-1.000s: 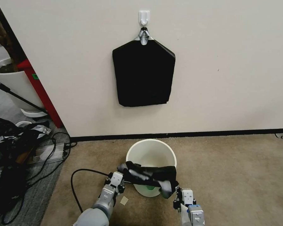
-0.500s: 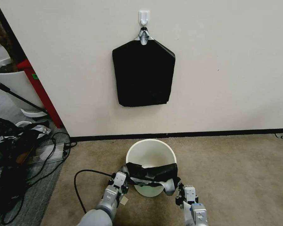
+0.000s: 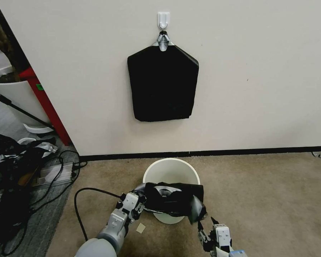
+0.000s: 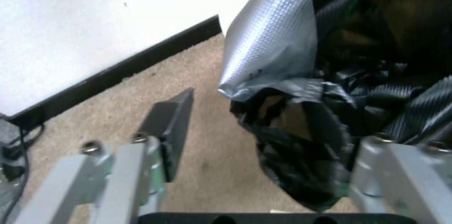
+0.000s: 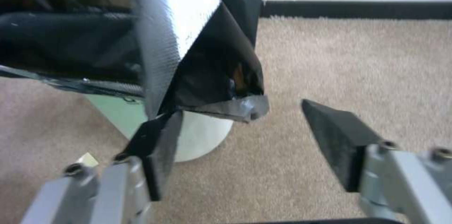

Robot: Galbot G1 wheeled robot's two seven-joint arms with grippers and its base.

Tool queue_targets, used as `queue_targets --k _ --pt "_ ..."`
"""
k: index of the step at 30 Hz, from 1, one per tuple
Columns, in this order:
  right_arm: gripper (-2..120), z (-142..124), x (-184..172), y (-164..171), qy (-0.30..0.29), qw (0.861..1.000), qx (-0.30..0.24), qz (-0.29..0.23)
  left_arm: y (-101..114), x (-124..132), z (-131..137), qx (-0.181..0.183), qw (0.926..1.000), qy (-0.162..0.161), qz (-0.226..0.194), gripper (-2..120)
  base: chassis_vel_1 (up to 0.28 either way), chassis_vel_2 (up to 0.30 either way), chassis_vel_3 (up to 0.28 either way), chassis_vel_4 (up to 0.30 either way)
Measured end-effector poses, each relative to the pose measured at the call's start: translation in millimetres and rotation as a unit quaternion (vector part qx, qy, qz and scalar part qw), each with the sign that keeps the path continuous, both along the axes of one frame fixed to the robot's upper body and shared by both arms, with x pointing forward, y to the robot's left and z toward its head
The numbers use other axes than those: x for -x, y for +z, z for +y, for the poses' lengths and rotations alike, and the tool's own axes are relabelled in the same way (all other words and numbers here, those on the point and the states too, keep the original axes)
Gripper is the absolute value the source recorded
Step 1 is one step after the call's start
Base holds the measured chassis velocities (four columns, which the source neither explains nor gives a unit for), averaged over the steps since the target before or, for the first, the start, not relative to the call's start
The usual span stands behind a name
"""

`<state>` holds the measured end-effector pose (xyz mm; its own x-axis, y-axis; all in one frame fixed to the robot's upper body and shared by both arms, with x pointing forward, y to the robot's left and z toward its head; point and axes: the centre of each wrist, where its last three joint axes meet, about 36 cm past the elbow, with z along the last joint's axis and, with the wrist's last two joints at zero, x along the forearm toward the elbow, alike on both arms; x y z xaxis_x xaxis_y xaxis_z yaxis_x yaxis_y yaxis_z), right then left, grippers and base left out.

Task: Place a trash bag onto the trash bin.

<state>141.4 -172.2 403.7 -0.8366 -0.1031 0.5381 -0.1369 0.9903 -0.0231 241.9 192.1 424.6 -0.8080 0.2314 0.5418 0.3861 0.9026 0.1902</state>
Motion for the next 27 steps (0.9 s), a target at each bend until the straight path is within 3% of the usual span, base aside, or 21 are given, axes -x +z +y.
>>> queue_targets --k 7,9,10,12,13,16,17,18,19,21,27 --pt "92 2 11 13 0.026 0.999 -0.007 -0.042 13 4 16 -0.012 0.9997 -0.02 -0.004 87 0.0 0.0 0.0 0.0" --pt "99 3 12 18 0.049 0.995 -0.008 -0.086 15 -3 27 0.011 0.9976 -0.067 -0.015 97 0.0 0.0 0.0 0.0" --pt "99 3 12 18 0.049 0.995 -0.008 -0.086 15 -3 27 0.011 0.9976 -0.067 -0.015 97 0.0 0.0 0.0 0.0" --pt "100 2 11 19 0.065 0.99 -0.004 -0.122 8 -20 41 0.046 0.9904 -0.129 -0.015 99 0.0 0.0 0.0 0.0" --pt "100 2 11 19 0.065 0.99 -0.004 -0.122 8 -20 41 0.046 0.9904 -0.129 -0.015 99 0.0 0.0 0.0 0.0" --pt "100 3 8 17 0.073 0.985 -0.001 -0.155 -14 -55 67 0.086 0.9759 -0.2 -0.015 100 0.0 0.0 0.0 0.0" --pt "100 3 8 17 0.073 0.985 -0.001 -0.155 -14 -55 67 0.086 0.9759 -0.2 -0.015 100 0.0 0.0 0.0 0.0" --pt "100 3 7 17 0.071 0.984 -0.001 -0.161 -22 -68 79 0.102 0.9685 -0.227 -0.016 100 0.0 0.0 0.0 0.0" --pt "100 3 7 17 0.071 0.984 -0.001 -0.161 -22 -68 79 0.102 0.9685 -0.227 -0.016 100 0.0 0.0 0.0 0.0" --pt "100 3 3 16 0.066 0.983 -0.001 -0.169 -46 -102 125 0.133 0.9415 -0.307 -0.036 100 0.0 0.0 0.0 0.0" --pt "100 5 0 12 0.071 0.983 -0.003 -0.17 -56 -117 145 0.162 0.9325 -0.321 -0.036 100 0.0 0.0 0.0 0.0"
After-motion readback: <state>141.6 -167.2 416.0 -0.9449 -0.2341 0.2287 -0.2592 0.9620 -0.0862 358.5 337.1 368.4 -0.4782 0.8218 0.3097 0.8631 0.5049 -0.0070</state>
